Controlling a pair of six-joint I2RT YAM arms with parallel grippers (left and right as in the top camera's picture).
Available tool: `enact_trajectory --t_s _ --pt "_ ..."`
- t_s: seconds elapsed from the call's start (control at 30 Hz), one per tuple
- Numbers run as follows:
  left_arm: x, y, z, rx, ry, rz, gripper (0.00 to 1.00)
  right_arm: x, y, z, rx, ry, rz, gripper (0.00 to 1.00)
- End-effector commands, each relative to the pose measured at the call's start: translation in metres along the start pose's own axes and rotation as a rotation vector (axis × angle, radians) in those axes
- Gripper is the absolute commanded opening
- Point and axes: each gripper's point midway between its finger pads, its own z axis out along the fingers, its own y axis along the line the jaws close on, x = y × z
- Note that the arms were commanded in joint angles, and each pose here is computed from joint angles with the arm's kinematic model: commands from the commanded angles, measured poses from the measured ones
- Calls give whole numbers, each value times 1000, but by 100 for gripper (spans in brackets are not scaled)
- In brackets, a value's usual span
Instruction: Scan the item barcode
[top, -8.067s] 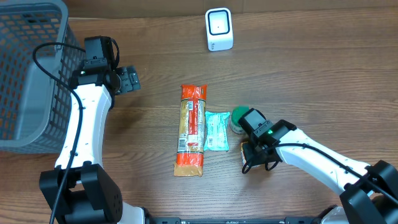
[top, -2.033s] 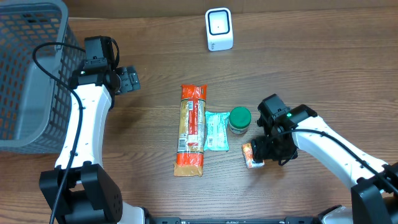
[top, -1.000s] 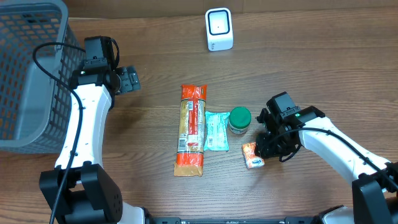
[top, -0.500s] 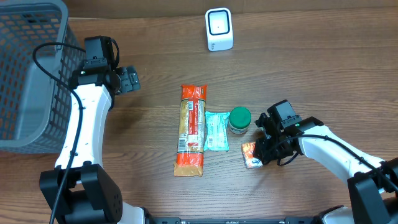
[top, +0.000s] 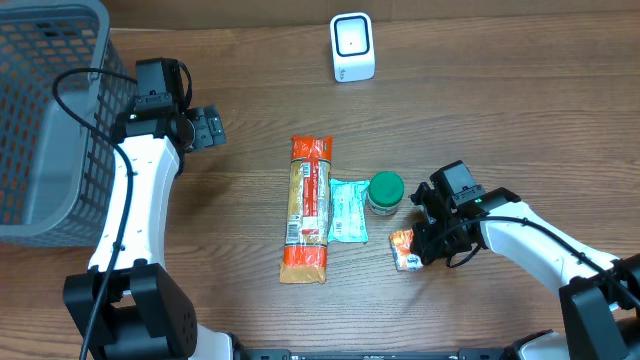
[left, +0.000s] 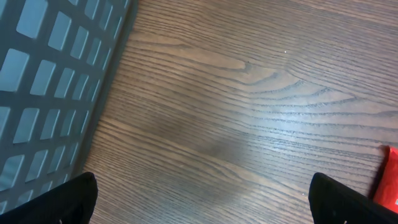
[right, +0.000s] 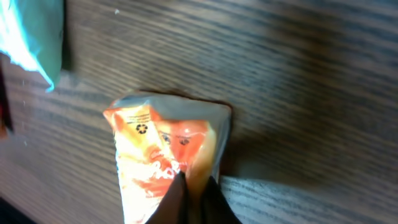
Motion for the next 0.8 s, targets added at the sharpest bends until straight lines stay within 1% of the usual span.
enact_trajectory --t_s 0.0,0.17,0.27,0.4,0.53,0.77 --pt "-6 0 -3 -3 -16 -4 100 3 -2 1 7 5 4 4" --pt "-6 0 -3 -3 -16 -4 100 7 4 -4 -13 35 13 4" --pt "-6 0 -3 -3 -16 -4 100 2 16 -14 -59 44 12 4" --pt "-6 0 -3 -3 -16 -4 100 -3 50 -39 -198 58 -47 4" --pt "-6 0 -3 -3 -16 -5 100 -14 78 -66 -304 48 -63 4" --pt "-6 0 -3 -3 -16 -4 100 -34 136 -109 -617 -13 -144 4"
